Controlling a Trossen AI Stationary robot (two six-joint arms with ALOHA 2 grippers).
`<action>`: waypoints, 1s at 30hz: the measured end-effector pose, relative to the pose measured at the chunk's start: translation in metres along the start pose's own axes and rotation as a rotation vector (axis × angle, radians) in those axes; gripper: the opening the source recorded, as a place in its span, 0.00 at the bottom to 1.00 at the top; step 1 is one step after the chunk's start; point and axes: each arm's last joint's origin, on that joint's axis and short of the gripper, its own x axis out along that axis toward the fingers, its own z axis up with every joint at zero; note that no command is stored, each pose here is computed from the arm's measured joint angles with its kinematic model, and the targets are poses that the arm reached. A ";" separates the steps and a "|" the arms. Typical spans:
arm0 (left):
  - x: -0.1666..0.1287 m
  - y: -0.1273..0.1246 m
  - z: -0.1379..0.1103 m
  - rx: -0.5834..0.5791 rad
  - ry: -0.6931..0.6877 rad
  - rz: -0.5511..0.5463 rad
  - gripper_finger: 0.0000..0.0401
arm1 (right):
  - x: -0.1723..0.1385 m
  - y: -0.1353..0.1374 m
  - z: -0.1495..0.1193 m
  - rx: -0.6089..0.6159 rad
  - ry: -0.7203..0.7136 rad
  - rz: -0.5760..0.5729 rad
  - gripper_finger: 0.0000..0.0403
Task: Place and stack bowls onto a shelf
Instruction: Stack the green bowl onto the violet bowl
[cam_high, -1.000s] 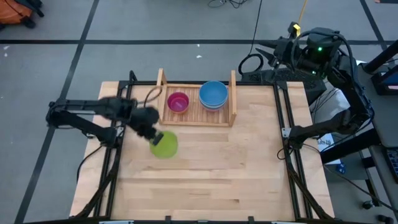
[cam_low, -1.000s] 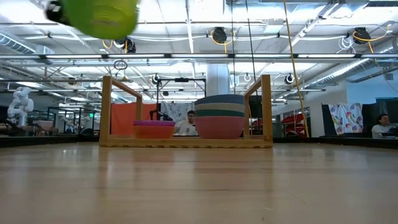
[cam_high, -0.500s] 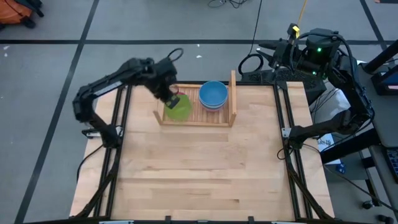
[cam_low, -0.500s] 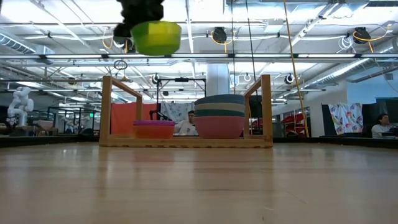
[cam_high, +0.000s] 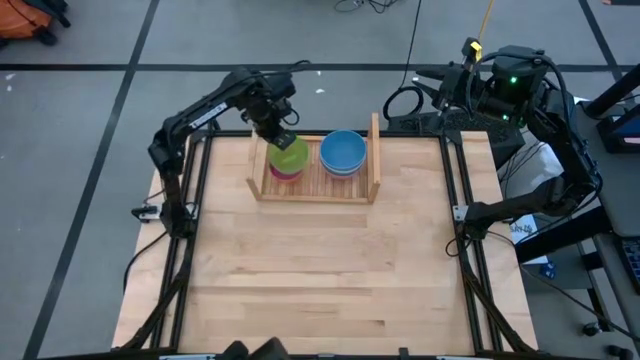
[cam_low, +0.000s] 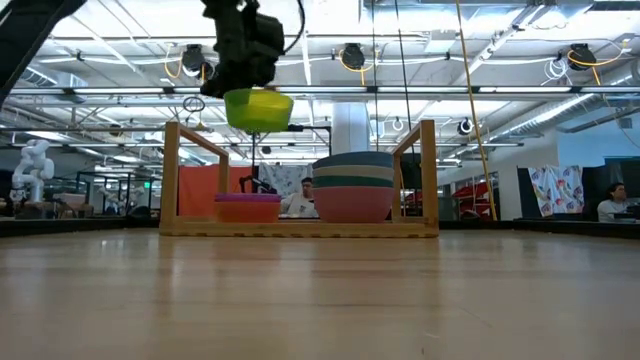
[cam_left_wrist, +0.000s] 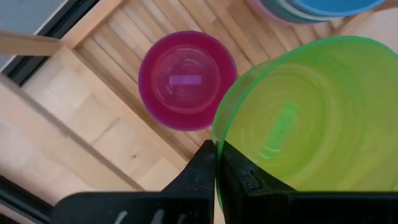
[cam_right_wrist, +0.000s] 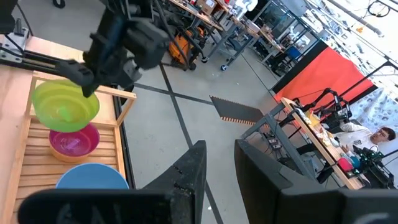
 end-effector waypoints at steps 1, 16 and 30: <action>0.003 0.002 0.002 0.006 0.008 0.002 0.01 | 0.000 0.000 0.000 0.000 0.000 0.000 0.19; 0.033 0.019 0.025 0.064 0.027 0.059 0.01 | 0.000 0.000 0.000 -0.015 0.000 0.000 0.19; 0.038 0.036 0.029 0.036 0.004 0.085 0.01 | 0.000 0.000 0.000 -0.023 0.000 0.000 0.19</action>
